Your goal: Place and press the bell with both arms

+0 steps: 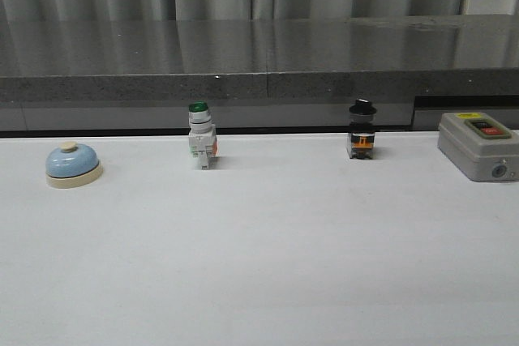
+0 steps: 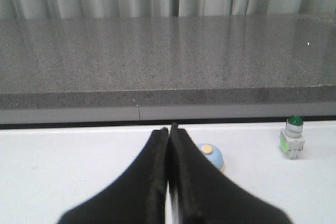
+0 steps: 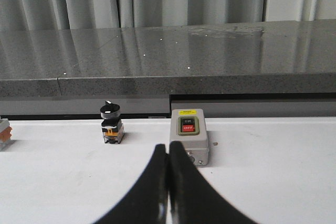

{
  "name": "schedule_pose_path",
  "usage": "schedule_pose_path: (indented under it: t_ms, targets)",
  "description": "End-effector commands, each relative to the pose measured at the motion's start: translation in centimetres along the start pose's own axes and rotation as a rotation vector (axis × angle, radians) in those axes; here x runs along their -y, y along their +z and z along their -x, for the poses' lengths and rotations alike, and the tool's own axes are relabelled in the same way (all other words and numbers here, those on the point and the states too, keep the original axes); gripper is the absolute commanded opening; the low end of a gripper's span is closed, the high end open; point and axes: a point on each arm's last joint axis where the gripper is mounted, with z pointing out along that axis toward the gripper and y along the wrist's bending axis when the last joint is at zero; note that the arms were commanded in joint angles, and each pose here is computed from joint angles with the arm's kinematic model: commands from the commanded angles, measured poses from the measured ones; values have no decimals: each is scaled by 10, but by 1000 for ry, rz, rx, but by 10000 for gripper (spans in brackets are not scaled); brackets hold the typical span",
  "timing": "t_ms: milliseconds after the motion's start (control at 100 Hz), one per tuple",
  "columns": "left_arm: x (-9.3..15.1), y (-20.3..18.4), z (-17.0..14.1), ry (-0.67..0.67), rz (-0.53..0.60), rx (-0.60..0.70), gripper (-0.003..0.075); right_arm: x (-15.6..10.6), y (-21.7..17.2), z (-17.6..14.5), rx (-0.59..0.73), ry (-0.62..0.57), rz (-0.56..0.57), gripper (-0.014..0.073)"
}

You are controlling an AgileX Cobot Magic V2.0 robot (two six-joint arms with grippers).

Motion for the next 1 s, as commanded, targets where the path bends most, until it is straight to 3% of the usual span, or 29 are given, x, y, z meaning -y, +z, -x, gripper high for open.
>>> schedule_pose_path:
  t_ms: [0,270,730,850,930,990]
  targets:
    - [2,7,31,-24,-8,-14,-20,0,-2,13,113,-9,-3,-60]
    - [7,41,62,-77,-37,-313,-20,0,-2,13,113,-9,-3,-60]
    - [7,83,51,-89,-30,-458,-7,0,-2,13,113,-9,-3,-60]
    - [7,84,51,-79,-32,-459,125,0,-2,13,113,-9,-3,-60]
    - [7,84,51,-71,-34,-459,299,0,-2,13,113,-9,-3,-60]
    - [7,84,51,-42,-41,-458,489,0,-2,13,113,-9,-3,-60]
